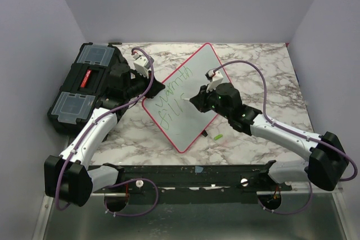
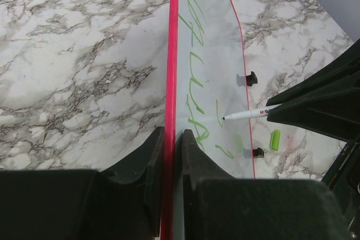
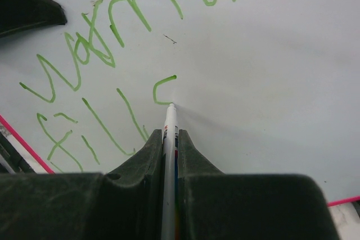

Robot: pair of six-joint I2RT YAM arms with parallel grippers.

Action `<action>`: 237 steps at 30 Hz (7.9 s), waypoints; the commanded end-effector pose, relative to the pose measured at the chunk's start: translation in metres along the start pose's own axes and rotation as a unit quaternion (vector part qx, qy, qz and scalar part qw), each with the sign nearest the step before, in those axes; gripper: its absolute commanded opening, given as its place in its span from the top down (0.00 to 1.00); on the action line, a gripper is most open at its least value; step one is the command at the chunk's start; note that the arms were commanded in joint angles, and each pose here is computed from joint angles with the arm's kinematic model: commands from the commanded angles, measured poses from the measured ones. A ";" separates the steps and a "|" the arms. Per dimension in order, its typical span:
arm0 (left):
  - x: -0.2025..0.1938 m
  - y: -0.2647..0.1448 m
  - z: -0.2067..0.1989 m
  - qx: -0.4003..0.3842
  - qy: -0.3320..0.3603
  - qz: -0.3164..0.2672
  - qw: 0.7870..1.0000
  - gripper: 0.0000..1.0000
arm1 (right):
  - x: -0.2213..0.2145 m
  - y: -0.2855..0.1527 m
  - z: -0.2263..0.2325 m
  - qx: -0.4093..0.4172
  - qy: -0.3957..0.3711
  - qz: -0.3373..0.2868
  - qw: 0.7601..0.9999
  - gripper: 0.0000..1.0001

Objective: Write a sentence on the whiteboard

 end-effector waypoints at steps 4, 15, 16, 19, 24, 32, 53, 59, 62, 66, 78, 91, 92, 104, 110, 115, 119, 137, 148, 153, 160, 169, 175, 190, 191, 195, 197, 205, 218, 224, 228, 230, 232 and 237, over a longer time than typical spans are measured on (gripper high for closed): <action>0.005 -0.004 0.000 0.005 0.040 -0.013 0.999 1.00 | -0.016 -0.005 -0.021 -0.054 -0.009 0.027 0.998 0.99; 0.004 -0.003 0.000 0.005 0.040 -0.012 0.999 1.00 | -0.036 -0.010 -0.022 -0.029 -0.013 0.063 0.997 0.99; 0.005 -0.003 0.000 0.005 0.040 -0.013 0.999 1.00 | -0.037 -0.010 -0.019 -0.021 -0.012 0.066 0.998 0.99; 0.004 -0.003 -0.001 0.005 0.039 -0.012 0.999 1.00 | -0.037 -0.010 -0.011 0.004 -0.012 0.073 0.997 0.99; 0.005 -0.003 0.000 0.006 0.040 -0.013 0.999 1.00 | -0.033 -0.010 0.002 0.043 -0.015 0.075 0.996 0.99; 0.005 -0.004 -0.001 0.004 0.041 -0.014 0.999 1.00 | 0.003 -0.019 0.029 0.100 -0.001 0.005 0.995 0.99; 0.004 -0.005 -0.002 0.006 0.046 -0.021 0.999 1.00 | 0.057 -0.031 -0.010 -0.068 0.031 -0.152 0.985 0.99; 0.005 -0.005 -0.001 0.006 0.047 -0.021 0.999 1.00 | 0.041 -0.021 -0.008 -0.049 0.019 -0.108 0.993 0.99; 0.004 -0.005 -0.001 0.009 0.047 -0.019 0.999 1.00 | 0.037 -0.019 -0.004 -0.037 0.015 -0.098 0.994 0.99; 0.003 -0.004 0.000 0.010 0.048 -0.016 0.999 1.00 | 0.038 -0.017 -0.001 -0.026 0.010 -0.092 0.995 0.99; 0.002 -0.004 0.000 0.011 0.048 -0.015 0.999 1.00 | 0.040 -0.008 -0.003 -0.040 -0.007 -0.084 0.996 0.99; 0.004 -0.006 -0.002 0.009 0.050 -0.019 0.999 1.00 | 0.037 0.009 -0.010 -0.067 -0.007 -0.080 0.994 0.99; 0.004 -0.006 -0.002 0.009 0.050 -0.019 0.999 1.00 | 0.035 0.010 -0.012 -0.069 -0.007 -0.079 0.994 0.99; 0.004 -0.006 -0.003 0.007 0.050 -0.020 0.999 1.00 | 0.006 0.002 -0.027 -0.076 -0.001 -0.049 0.996 0.99; 0.004 -0.006 -0.004 0.005 0.049 -0.021 0.999 1.00 | 0.005 -0.001 -0.034 -0.097 -0.002 -0.054 0.994 0.99; 0.004 -0.005 -0.003 0.005 0.049 -0.019 0.999 1.00 | 0.015 0.007 -0.032 -0.108 -0.001 -0.063 0.992 0.99; 0.004 -0.006 -0.003 0.006 0.049 -0.020 0.999 1.00 | 0.026 0.012 -0.029 -0.116 -0.005 -0.073 0.991 0.99; 0.004 -0.005 -0.005 0.002 0.049 -0.021 0.999 1.00 | 0.029 0.019 -0.022 -0.099 -0.021 -0.064 0.993 0.99; 0.005 -0.006 -0.005 0.003 0.051 -0.023 0.998 1.00 | -0.008 0.007 -0.042 -0.117 -0.022 -0.014 0.993 0.99; 0.005 -0.006 -0.005 0.003 0.050 -0.023 0.998 1.00 | -0.023 0.000 -0.047 -0.117 -0.014 0.007 0.993 0.99; 0.005 -0.006 -0.005 0.004 0.050 -0.022 0.998 1.00 | -0.040 -0.008 -0.050 -0.110 -0.005 0.035 0.993 0.99; 0.005 -0.007 -0.005 0.003 0.051 -0.022 0.998 1.00 | -0.021 -0.004 -0.024 -0.053 0.015 0.020 0.998 0.99; 0.005 -0.006 -0.006 0.002 0.050 -0.022 0.999 1.00 | 0.013 0.002 -0.012 -0.057 0.014 -0.026 0.998 0.99; 0.005 -0.007 -0.005 0.004 0.051 -0.022 0.998 1.00 | 0.065 -0.012 -0.014 -0.095 0.013 -0.133 0.986 0.99; 0.004 -0.007 -0.005 0.004 0.050 -0.021 0.999 1.00 | 0.064 -0.010 -0.015 -0.096 0.013 -0.130 0.987 0.99; 0.004 -0.006 -0.005 0.004 0.050 -0.021 0.998 1.00 | 0.061 -0.003 -0.016 -0.097 0.013 -0.122 0.988 0.99; 0.004 -0.006 -0.005 0.005 0.050 -0.021 0.998 1.00 | 0.062 -0.001 -0.017 -0.101 0.013 -0.121 0.987 0.99; 0.005 -0.007 -0.006 0.004 0.051 -0.022 0.998 1.00 | 0.056 0.013 -0.030 -0.110 0.018 -0.100 0.989 0.99; 0.005 -0.006 -0.006 0.003 0.052 -0.022 0.998 1.00 | 0.032 0.015 -0.035 -0.095 0.019 -0.062 0.993 0.99; 0.004 -0.006 -0.005 0.004 0.051 -0.021 0.998 1.00 | 0.019 0.009 -0.041 -0.098 0.019 -0.047 0.994 0.99; 0.005 -0.006 -0.005 0.005 0.052 -0.022 0.998 1.00 | 0.012 0.008 -0.046 -0.106 0.020 -0.041 0.993 0.99; 0.004 -0.006 -0.005 0.004 0.051 -0.021 0.998 1.00 | 0.012 0.007 -0.049 -0.115 0.020 -0.043 0.992 0.99; 0.005 -0.006 -0.006 0.004 0.051 -0.022 0.998 1.00 | 0.015 0.007 -0.050 -0.121 0.019 -0.049 0.991 0.99; 0.005 -0.007 -0.006 0.004 0.052 -0.022 0.998 1.00 | 0.029 0.011 -0.050 -0.130 0.017 -0.061 0.990 0.99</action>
Point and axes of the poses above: each gripper's point midway between its finger pads, its own y axis out along the fingers, its own z axis along the line the jaws close on, x = y × z, the point moved 4 cm from there along -y, back along the fingers, and after that the axes turned 11 degrees about y, right-handed, at the moved point
